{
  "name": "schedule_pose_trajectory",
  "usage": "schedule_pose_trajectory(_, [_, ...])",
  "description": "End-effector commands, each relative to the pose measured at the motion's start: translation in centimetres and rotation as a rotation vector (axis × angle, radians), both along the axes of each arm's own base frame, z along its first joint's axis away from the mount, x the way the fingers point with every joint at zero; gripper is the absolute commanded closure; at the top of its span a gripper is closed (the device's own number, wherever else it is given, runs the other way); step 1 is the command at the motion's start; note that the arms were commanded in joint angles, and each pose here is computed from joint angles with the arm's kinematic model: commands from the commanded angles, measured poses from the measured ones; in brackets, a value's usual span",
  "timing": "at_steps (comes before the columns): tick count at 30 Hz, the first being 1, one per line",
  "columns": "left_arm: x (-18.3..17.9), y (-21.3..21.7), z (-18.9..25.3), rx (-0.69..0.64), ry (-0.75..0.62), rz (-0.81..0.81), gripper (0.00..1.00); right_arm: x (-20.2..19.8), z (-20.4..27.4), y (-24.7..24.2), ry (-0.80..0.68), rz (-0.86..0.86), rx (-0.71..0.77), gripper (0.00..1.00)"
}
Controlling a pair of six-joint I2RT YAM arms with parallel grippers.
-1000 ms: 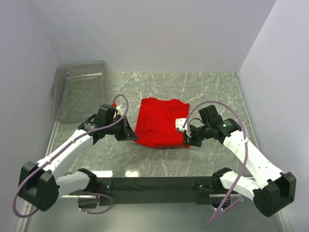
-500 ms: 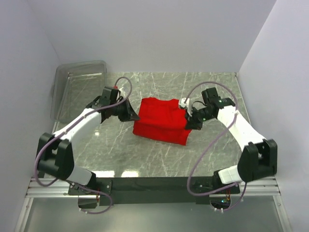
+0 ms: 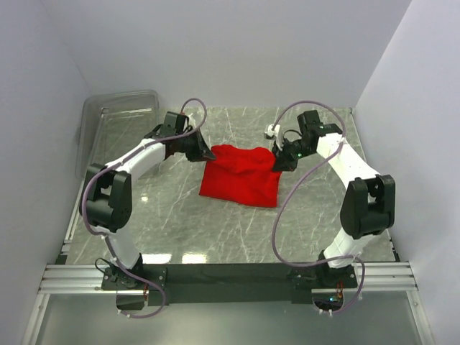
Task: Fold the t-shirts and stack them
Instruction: Fold the T-shirt at the center of the board.
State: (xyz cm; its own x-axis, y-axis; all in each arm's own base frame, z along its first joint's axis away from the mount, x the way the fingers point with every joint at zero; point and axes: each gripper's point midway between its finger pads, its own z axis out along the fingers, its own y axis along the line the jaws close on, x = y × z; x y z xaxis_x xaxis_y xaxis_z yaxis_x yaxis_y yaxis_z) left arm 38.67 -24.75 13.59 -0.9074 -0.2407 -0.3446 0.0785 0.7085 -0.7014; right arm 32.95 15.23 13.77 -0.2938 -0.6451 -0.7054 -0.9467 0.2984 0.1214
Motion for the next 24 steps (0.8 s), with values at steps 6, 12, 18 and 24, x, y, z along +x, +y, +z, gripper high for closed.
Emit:
schedule_pose_trajectory(6, [5.9, -1.1, 3.2, -0.045, -0.155, -0.019, 0.99, 5.3, 0.7, -0.7, -0.071, -0.061, -0.001, 1.00])
schedule_pose_trajectory(12, [8.3, -1.3, 1.1, -0.032, -0.143, 0.000, 0.99, 7.8, -0.9, -1.2, -0.057, -0.117, -0.014, 1.00])
schedule_pose_trajectory(18, [9.5, -1.8, -0.2, -0.040, -0.138, -0.003, 0.99, 9.2, -1.4, -1.4, -0.064, -0.153, -0.018, 1.00])
schedule_pose_trajectory(24, [10.9, -2.6, -0.3, -0.074, -0.140, -0.009, 0.99, 9.6, -2.1, -1.6, -0.042, -0.172, -0.011, 1.00])
